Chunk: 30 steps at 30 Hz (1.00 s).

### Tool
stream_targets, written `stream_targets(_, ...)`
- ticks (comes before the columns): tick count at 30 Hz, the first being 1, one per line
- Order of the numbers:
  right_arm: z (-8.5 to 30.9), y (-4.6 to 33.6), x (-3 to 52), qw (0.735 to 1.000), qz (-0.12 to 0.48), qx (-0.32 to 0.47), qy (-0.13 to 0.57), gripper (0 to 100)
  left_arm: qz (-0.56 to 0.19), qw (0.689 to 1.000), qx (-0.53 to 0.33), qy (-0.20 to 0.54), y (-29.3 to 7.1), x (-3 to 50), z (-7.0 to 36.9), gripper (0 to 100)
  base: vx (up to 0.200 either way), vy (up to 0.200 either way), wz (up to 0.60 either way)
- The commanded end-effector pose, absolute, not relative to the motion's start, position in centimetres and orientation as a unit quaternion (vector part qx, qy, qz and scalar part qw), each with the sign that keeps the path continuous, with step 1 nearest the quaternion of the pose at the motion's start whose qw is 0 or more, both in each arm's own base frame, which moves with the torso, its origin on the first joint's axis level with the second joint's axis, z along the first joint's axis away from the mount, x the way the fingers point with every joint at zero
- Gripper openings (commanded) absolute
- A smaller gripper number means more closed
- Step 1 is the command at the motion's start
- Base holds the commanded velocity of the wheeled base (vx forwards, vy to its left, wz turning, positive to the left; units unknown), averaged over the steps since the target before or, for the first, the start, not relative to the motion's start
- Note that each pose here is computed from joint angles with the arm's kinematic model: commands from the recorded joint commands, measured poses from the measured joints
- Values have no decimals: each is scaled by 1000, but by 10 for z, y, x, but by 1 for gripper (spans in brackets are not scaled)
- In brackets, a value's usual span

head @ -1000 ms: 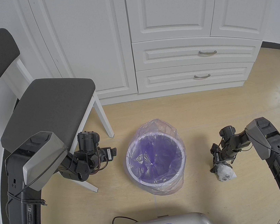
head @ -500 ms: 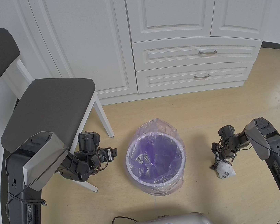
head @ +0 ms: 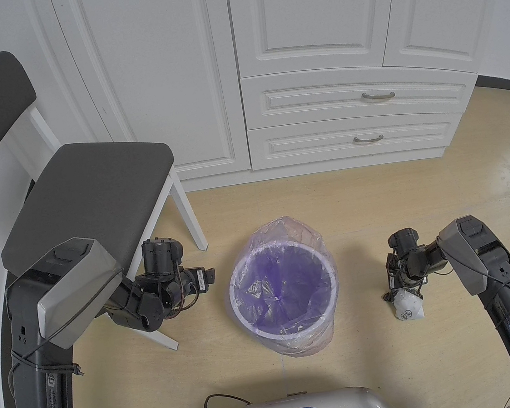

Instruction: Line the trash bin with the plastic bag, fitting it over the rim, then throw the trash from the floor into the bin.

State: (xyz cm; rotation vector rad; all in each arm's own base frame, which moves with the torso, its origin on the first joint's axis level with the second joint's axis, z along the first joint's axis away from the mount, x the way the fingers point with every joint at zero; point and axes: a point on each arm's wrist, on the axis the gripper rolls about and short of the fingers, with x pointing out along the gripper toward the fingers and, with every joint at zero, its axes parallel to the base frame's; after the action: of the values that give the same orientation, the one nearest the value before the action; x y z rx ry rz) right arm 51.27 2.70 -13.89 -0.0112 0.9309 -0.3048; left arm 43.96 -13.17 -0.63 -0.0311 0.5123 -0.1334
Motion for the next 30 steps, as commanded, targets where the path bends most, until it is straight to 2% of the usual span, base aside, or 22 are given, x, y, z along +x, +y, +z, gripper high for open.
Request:
stream_targets(1, -138, 30, 516, 891, -150, 1, 427, 0, -77, 966, -13, 247, -141, 433, -5, 100, 0, 0, 0)
stream_targets(6, -117, 35, 536, 952, -148, 26, 268, 0, -93, 968, -13, 231, -152, 422, 5, 100, 0, 0, 0)
stream_targets(7, -117, 35, 536, 952, -148, 26, 268, 0, -93, 968, -13, 231, -152, 422, 5, 100, 0, 0, 0)
stream_targets(8, -108, 37, 539, 968, -131, 36, 213, 0, -98, 969, -13, 228, -156, 418, 11, 100, 0, 0, 0)
stream_targets(9, -108, 37, 539, 968, -131, 36, 213, 0, -98, 969, -13, 228, -156, 418, 11, 100, 0, 0, 0)
stream_targets(10, -99, 38, 539, 979, -109, 38, 165, 0, -101, 969, -12, 226, -160, 416, 14, 100, 0, 0, 0)
stream_targets(14, -73, 36, 524, 996, -50, -11, 67, 0, -111, 968, -11, 223, -167, 409, 16, 100, 0, 0, 0)
stream_targets(17, -49, 35, 509, 998, -3, -65, -4, 0, -116, 970, -12, 212, -171, 406, 17, 100, 0, 0, 0)
stream_targets(21, -10, 39, 486, 990, 31, -120, -70, 0, -124, 972, -14, 198, -172, 397, 29, 100, 0, 0, 0)
stream_targets(22, -10, 39, 486, 990, 31, -120, -70, 0, -124, 972, -14, 198, -172, 397, 29, 100, 0, 0, 0)
stream_targets(25, 28, 44, 466, 982, 38, -142, -121, 0, -134, 975, -8, 176, -174, 387, 44, 100, 0, 0, 0)
stream_targets(30, 85, 43, 439, 971, 30, -181, -150, 0, -150, 983, 9, 110, -170, 365, 74, 100, 0, 0, 0)
